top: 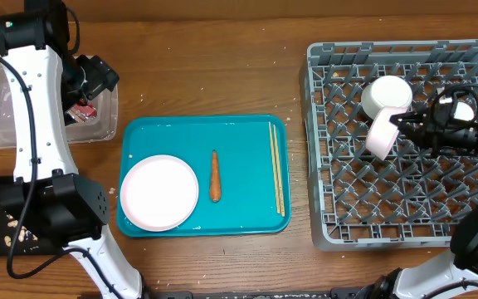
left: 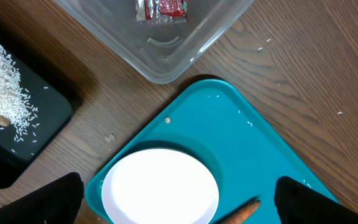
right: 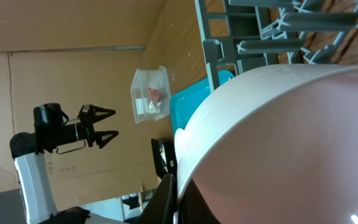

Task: Sort waste into correct bins and load items into the dishwasher
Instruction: 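Lower the bowl upside down into the rack and open the right gripper, then move the right gripper to the tray and grasp one wooden chopstick, then carry the chopstick to the rack and release it there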

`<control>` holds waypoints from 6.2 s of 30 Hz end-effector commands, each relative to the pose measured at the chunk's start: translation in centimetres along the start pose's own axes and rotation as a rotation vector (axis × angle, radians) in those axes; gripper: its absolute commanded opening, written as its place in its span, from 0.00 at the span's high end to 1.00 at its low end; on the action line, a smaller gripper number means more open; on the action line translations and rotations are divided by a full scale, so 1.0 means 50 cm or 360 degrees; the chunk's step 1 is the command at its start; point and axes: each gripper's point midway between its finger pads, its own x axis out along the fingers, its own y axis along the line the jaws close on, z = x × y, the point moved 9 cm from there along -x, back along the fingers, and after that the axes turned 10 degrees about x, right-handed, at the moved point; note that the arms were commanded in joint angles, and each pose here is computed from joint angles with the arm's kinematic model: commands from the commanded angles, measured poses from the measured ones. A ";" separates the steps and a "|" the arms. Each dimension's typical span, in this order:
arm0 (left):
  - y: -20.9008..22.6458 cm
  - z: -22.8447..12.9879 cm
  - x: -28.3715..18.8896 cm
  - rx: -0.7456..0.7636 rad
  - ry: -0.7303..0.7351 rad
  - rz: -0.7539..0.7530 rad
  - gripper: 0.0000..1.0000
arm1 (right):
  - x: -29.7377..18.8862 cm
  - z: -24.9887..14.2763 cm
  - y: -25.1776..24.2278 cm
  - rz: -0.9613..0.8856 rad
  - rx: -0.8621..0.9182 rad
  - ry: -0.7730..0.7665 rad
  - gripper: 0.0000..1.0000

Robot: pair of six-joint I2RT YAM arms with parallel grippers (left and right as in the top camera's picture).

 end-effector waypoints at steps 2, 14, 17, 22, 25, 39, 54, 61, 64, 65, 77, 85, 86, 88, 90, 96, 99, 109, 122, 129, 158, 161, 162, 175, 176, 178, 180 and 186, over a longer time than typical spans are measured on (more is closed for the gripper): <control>0.001 0.002 -0.019 -0.0014 -0.0057 -0.0005 0.00 | 0.006 -0.005 0.003 0.0069 -0.0010 0.0007 0.96; 0.001 0.002 -0.019 -0.0014 -0.0057 -0.0005 0.00 | 0.015 -0.005 0.007 0.0078 -0.0034 0.0022 0.96; 0.001 0.002 -0.019 -0.0014 -0.0057 -0.0005 0.00 | 0.028 -0.006 0.010 0.0068 -0.0058 0.0050 0.96; 0.001 0.002 -0.019 -0.0014 -0.0057 -0.0005 0.00 | 0.048 -0.001 0.007 -0.0026 -0.0066 0.0075 0.96; 0.001 0.002 -0.019 -0.0014 -0.0057 -0.0005 0.00 | 0.041 0.008 -0.011 -0.0183 0.0043 0.0033 0.96; 0.001 0.002 -0.019 -0.0014 -0.0057 -0.0005 0.00 | -0.036 -0.001 -0.034 -0.0630 0.0315 -0.0053 0.93; 0.001 0.002 -0.019 -0.0014 -0.0057 -0.0005 0.00 | -0.164 -0.030 0.043 -0.1543 0.0774 -0.0777 0.12; 0.001 0.002 -0.019 -0.0014 -0.0057 -0.0005 0.00 | -0.128 -0.073 0.109 -0.1436 0.0467 -0.0626 0.08; 0.001 0.002 -0.019 -0.0014 -0.0057 -0.0005 0.00 | -0.084 -0.090 0.141 -0.1332 0.0297 -0.0506 0.07; 0.001 0.002 -0.019 -0.0014 -0.0057 -0.0005 0.00 | -0.061 -0.096 0.153 -0.1298 0.0202 -0.0433 0.07; 0.000 0.002 -0.018 -0.0013 -0.0057 -0.0006 0.00 | 0.240 -0.193 0.259 -0.1263 -0.0711 -0.0037 0.13; 0.000 0.002 -0.018 -0.0013 -0.0057 -0.0006 0.00 | 0.407 -0.224 0.239 -0.1387 -0.0945 0.0029 0.14; 0.000 0.002 -0.018 -0.0013 -0.0057 -0.0006 0.00 | 0.425 -0.225 0.227 -0.1405 -0.0947 0.0063 0.14; 0.000 0.002 -0.018 -0.0013 -0.0057 -0.0006 0.00 | 0.459 -0.225 0.203 -0.1448 -0.0935 0.0126 0.17; 0.000 0.002 -0.018 -0.0013 -0.0057 -0.0006 0.00 | 0.499 -0.226 0.170 -0.1499 -0.0907 0.0199 0.19; 0.000 0.002 -0.018 -0.0013 -0.0057 -0.0006 0.00 | 0.577 -0.232 0.088 -0.1629 -0.0874 0.0371 0.19; 0.000 0.002 -0.018 -0.0013 -0.0058 -0.0005 0.00 | 0.606 -0.232 0.049 -0.1687 -0.0853 0.0433 0.20; 0.000 0.002 -0.018 -0.0013 -0.0057 -0.0006 0.00 | 0.633 -0.231 0.003 -0.1756 -0.0819 0.0495 0.19; 0.000 0.002 -0.018 -0.0013 -0.0057 -0.0006 0.00 | 0.650 -0.228 -0.033 -0.1778 -0.0808 0.0516 0.18; 0.000 0.002 -0.018 -0.0013 -0.0057 -0.0006 0.00 | 0.656 -0.226 -0.047 -0.1797 -0.0796 0.0532 0.18; 0.000 0.002 -0.018 -0.0013 -0.0057 -0.0006 0.00 | 0.662 -0.223 -0.055 -0.1938 -0.0750 0.0467 0.96; 0.000 0.002 -0.018 -0.0013 -0.0057 -0.0006 0.00 | 0.658 -0.224 -0.012 -0.1877 -0.0747 0.0465 0.96; 0.000 0.002 -0.018 -0.0013 -0.0057 -0.0006 0.00 | 0.654 -0.222 0.010 -0.1854 -0.0756 0.0446 0.96; 0.000 0.002 -0.018 -0.0013 -0.0057 -0.0006 0.00 | 0.427 -0.082 0.249 -0.1733 -0.0758 -0.0145 0.96; 0.000 0.002 -0.018 -0.0013 -0.0057 -0.0006 0.00 | 0.405 -0.065 0.252 -0.1723 -0.0725 -0.0193 0.96; 0.000 0.002 -0.018 -0.0013 -0.0057 -0.0006 0.00 | 0.369 -0.031 0.249 -0.1705 -0.0651 -0.0261 0.96; 0.000 0.002 -0.018 -0.0013 -0.0057 -0.0006 0.00 | 0.341 -0.002 0.241 -0.1669 -0.0607 -0.0265 0.96; 0.000 0.002 -0.018 -0.0013 -0.0057 -0.0006 0.00 | 0.320 0.044 0.210 -0.1570 -0.0685 -0.0185 0.96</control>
